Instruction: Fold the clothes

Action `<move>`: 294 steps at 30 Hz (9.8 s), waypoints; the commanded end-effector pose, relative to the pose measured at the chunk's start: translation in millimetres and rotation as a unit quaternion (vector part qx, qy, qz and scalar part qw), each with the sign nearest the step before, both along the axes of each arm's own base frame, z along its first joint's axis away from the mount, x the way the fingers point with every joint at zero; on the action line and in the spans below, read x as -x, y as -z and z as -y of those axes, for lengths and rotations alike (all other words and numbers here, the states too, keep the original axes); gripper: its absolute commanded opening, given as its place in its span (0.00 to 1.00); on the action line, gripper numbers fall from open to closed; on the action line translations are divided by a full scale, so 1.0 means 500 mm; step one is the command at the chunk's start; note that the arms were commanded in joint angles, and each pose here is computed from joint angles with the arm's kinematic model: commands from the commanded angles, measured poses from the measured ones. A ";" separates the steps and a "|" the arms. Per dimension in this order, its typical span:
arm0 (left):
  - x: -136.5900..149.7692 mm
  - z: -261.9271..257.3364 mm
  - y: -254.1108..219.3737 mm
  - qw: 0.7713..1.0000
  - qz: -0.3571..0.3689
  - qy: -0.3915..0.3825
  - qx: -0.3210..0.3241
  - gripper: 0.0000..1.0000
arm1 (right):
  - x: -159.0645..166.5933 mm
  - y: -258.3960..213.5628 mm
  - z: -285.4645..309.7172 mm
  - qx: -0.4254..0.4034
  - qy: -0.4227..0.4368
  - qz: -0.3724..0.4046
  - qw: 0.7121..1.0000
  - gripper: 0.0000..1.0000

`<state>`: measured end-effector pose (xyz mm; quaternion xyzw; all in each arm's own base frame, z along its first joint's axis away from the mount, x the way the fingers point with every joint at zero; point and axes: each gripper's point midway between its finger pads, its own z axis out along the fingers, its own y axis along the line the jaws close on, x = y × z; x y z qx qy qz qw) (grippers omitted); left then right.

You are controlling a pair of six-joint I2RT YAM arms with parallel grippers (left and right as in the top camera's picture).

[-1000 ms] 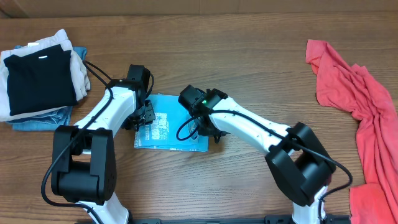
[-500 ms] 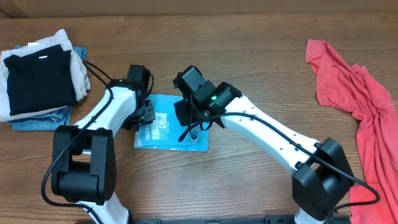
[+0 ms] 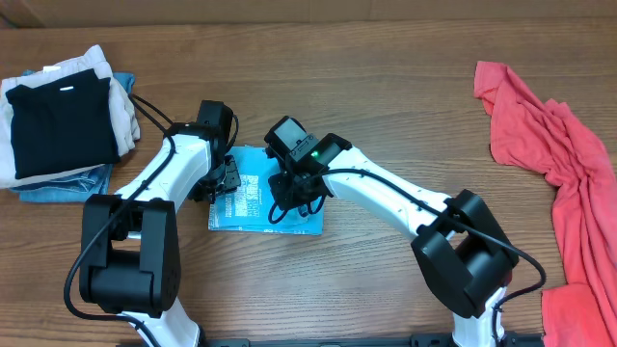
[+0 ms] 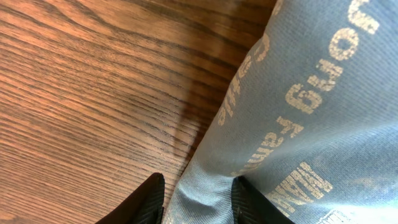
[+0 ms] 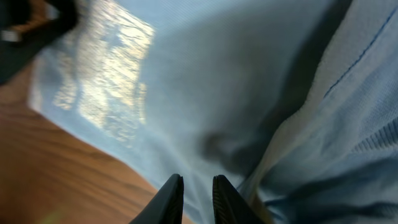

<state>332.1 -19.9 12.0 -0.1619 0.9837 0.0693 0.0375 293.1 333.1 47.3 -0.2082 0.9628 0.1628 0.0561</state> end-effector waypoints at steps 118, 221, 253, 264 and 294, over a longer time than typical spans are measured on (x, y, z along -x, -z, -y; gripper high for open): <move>0.108 0.034 -0.009 0.987 -0.135 0.069 0.061 0.36 | 0.047 0.076 0.229 0.096 0.105 -0.154 0.978 0.37; -0.204 -0.353 -0.632 0.929 0.329 0.010 -0.170 0.04 | -0.092 -0.140 0.424 0.085 0.208 0.018 0.974 0.28; -0.339 -0.659 -0.464 0.905 0.382 -0.060 -0.178 0.04 | -0.082 -0.138 0.427 0.090 0.207 0.008 0.974 0.29; -0.372 -0.693 -0.374 0.913 0.360 -0.038 -0.190 0.04 | -0.082 -0.138 0.427 0.090 0.209 0.007 0.974 0.29; -0.346 -0.709 -0.473 0.894 0.416 -0.035 -0.163 0.71 | -0.083 -0.138 0.427 0.089 0.210 0.008 0.974 0.38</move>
